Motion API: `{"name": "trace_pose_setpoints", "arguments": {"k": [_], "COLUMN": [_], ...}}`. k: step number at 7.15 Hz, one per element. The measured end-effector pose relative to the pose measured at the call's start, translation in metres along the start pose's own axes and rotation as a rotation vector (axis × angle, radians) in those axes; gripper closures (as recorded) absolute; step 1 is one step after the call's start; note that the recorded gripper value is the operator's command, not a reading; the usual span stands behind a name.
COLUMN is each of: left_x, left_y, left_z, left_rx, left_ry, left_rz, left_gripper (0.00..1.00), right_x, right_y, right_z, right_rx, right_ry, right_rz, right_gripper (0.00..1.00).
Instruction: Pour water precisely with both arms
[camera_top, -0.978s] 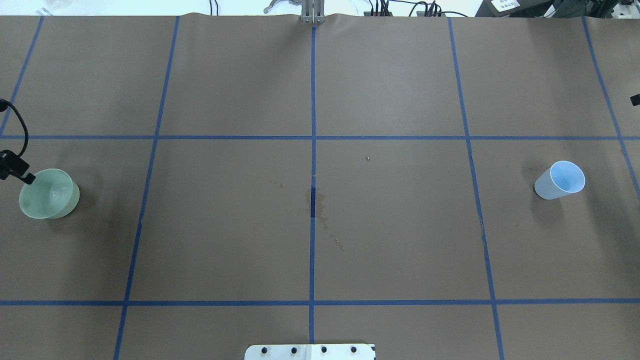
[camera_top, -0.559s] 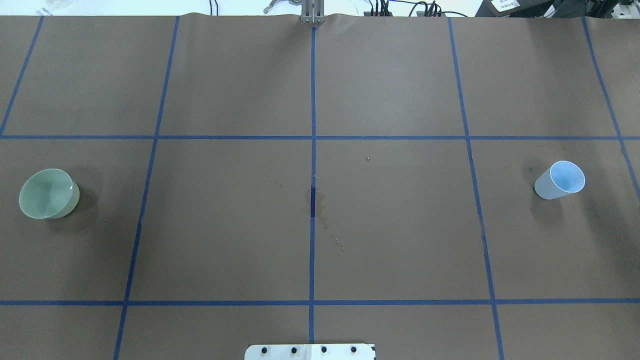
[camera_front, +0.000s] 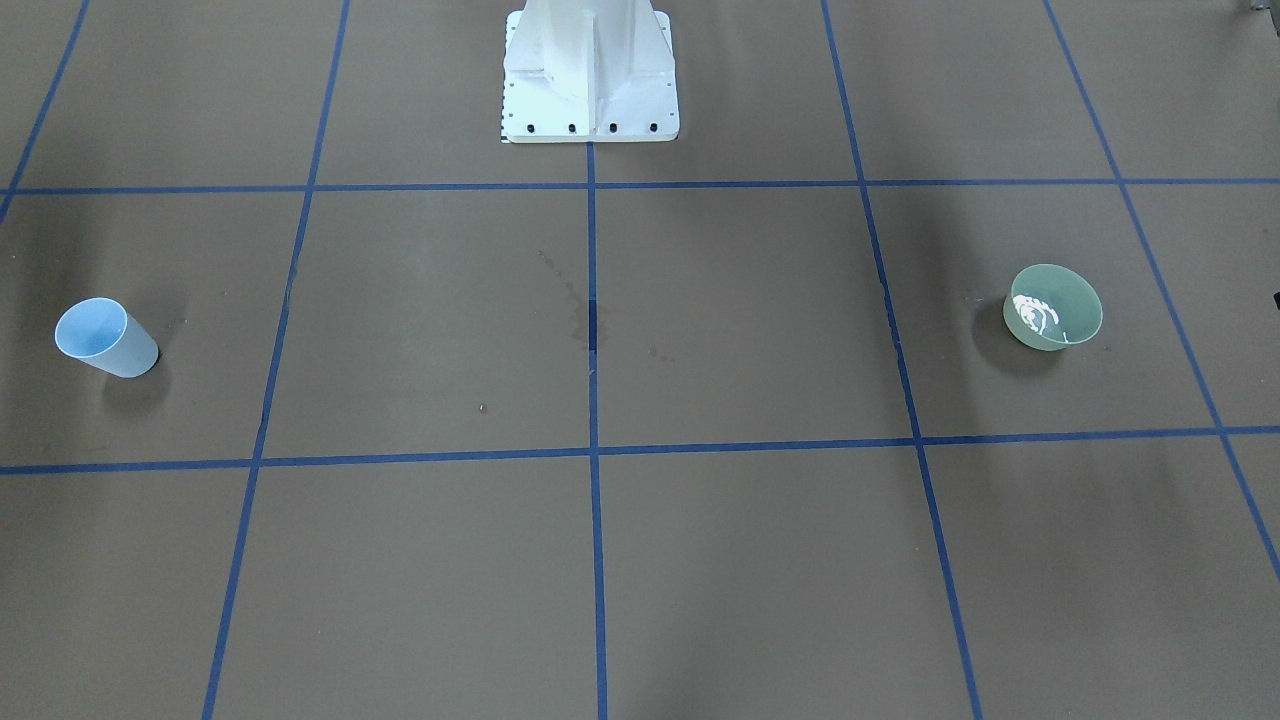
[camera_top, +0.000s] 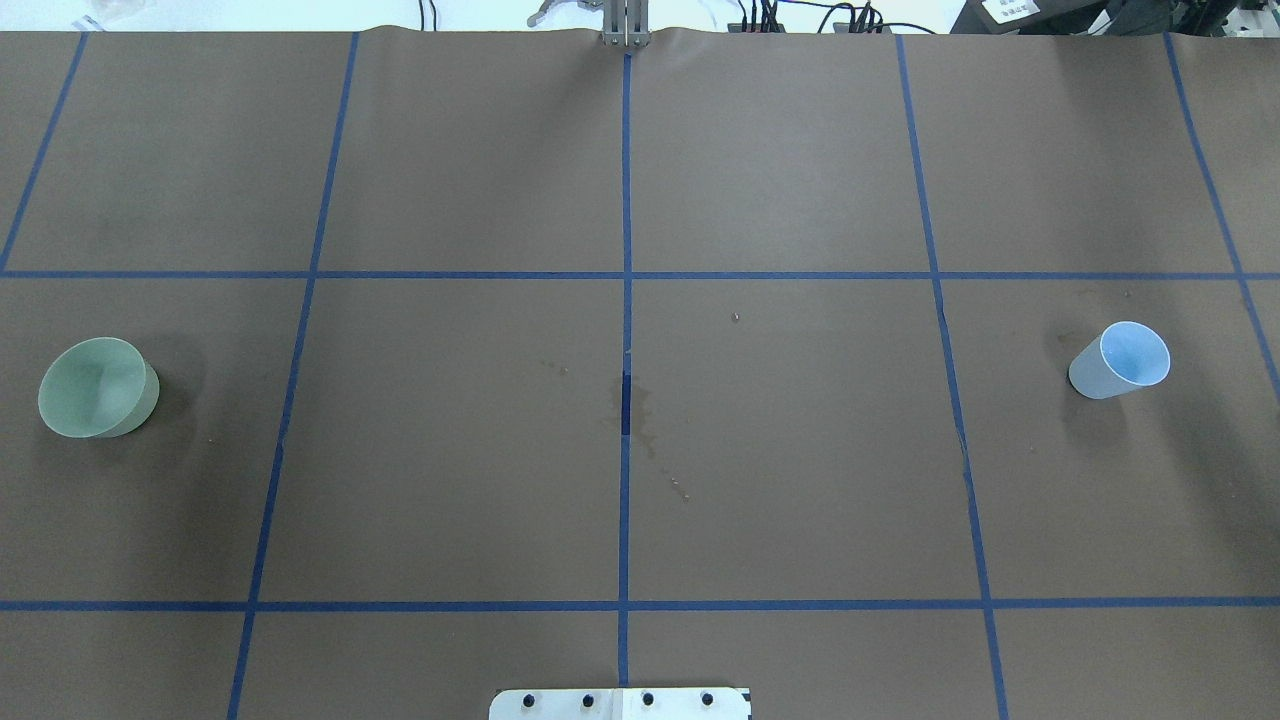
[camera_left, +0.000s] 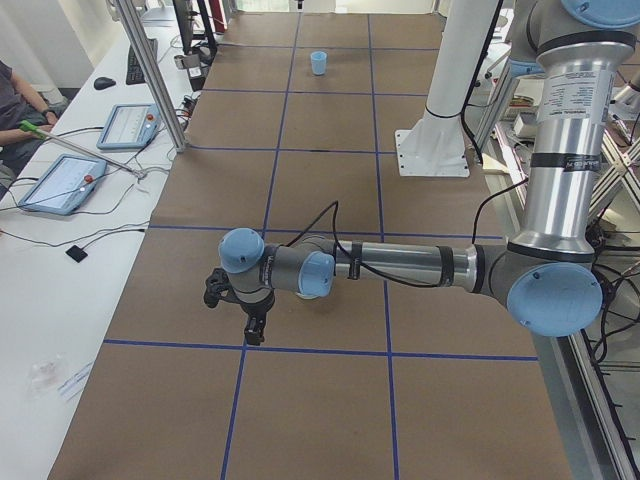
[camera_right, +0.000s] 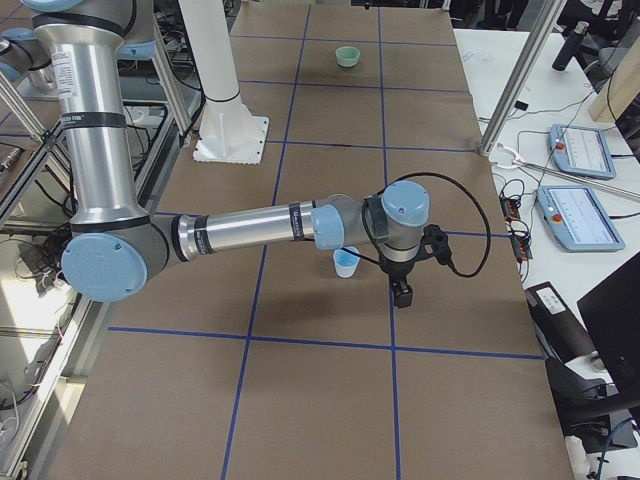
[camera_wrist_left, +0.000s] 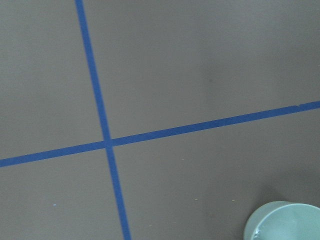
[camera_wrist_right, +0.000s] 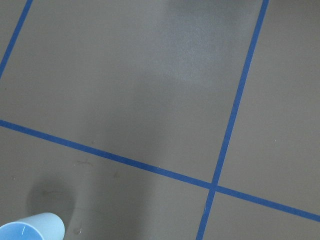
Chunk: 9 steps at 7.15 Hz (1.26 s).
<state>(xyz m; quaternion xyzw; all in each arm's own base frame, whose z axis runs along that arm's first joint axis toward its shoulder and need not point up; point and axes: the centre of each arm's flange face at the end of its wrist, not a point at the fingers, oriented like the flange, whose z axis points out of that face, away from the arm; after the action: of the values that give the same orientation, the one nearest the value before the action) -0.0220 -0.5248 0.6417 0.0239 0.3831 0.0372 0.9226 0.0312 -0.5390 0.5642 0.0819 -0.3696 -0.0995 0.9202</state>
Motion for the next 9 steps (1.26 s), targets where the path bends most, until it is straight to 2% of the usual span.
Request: {"name": "trace_pose_setpoints", "arguments": {"k": [3, 5, 7, 9], "left_x": [-0.025, -0.025, -0.021, -0.019], "left_y": [0.009, 0.005, -0.004, -0.004], "left_z": [-0.02, -0.026, -0.031, -0.033], "left_rx": [0.01, -0.009, -0.014, -0.006], "left_ry": [0.027, 0.077, 0.089, 0.075], "left_rz": [-0.088, -0.147, -0.186, -0.173], "left_gripper": [0.0, 0.0, 0.0, 0.0], "right_x": [-0.011, -0.013, -0.008, -0.009], "right_y": [0.004, 0.006, 0.01, 0.013], "right_z": [0.015, 0.025, 0.034, 0.038], "right_rx": [-0.077, -0.117, -0.141, -0.148], "right_ry": [-0.012, -0.009, 0.032, 0.039], "right_rz": [0.025, 0.049, 0.05, 0.045], "right_gripper": [0.01, 0.01, 0.01, 0.01]}}
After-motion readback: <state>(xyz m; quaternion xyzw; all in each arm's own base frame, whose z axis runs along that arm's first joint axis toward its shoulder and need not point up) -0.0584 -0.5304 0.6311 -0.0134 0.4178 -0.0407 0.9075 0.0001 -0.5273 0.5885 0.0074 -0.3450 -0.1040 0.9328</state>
